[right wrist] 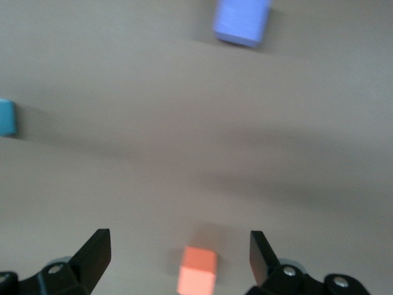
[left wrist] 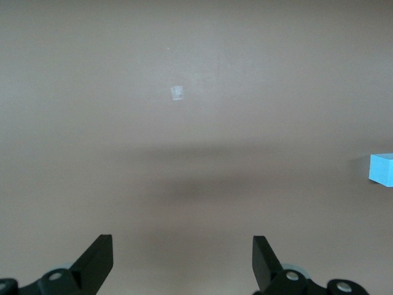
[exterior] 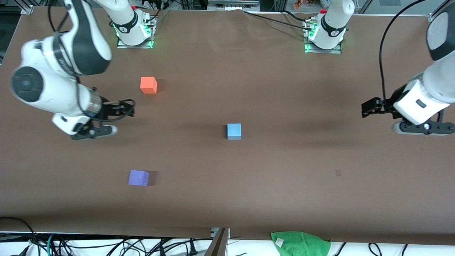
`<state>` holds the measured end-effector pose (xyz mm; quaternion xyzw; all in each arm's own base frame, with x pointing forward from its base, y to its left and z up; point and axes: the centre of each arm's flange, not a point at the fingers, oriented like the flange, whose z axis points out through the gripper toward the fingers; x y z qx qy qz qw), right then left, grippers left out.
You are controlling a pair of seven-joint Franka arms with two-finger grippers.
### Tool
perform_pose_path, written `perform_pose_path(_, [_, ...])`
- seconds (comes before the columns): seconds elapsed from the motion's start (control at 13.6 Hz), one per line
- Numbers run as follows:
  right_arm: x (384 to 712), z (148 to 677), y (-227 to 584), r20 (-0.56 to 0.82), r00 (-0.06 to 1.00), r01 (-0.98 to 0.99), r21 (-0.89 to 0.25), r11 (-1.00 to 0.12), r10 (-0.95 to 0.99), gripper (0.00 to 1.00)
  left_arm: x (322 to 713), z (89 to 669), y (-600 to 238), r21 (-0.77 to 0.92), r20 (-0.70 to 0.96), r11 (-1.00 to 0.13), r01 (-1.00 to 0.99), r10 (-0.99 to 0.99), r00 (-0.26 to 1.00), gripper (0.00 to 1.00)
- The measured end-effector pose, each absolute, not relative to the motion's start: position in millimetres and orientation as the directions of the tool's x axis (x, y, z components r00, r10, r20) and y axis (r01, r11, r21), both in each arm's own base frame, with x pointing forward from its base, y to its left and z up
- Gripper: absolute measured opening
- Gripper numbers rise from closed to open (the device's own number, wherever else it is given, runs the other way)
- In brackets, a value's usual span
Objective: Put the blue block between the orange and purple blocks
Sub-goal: 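Lower the right gripper onto the light blue cube and close it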
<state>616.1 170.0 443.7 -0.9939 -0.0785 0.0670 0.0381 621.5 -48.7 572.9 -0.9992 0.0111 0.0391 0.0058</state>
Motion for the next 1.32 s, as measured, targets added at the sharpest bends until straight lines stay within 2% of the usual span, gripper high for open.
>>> perform_pose_path(0.29, [613.1, 394.7, 270.9, -0.048, 0.993, 0.103, -0.103, -0.989, 0.108, 1.00, 588.0, 581.7, -9.2, -0.036, -0.057, -0.999, -0.037, -0.035, 0.998, 1.00])
perform_pose_path(0.59, [587.5, 329.2, 384.9, -0.010, 0.998, -0.062, -0.128, -0.990, -0.061, 1.00, 560.0, 566.0, -5.6, -0.035, -0.028, -0.998, -0.043, -0.042, 0.999, 1.00])
perform_pose_path(1.03, [546.9, 266.8, 521.2, 0.052, 0.992, -0.114, -0.093, -0.989, -0.119, 1.00, 560.4, 563.7, -4.6, -0.035, -0.030, -0.999, -0.041, -0.040, 0.999, 1.00])
perform_pose_path(1.32, [524.2, 220.5, 553.1, 0.088, 0.990, -0.106, -0.060, -0.993, -0.111, 1.00, 560.7, 564.1, -4.5, -0.035, -0.027, -0.999, -0.041, -0.040, 0.999, 1.00])
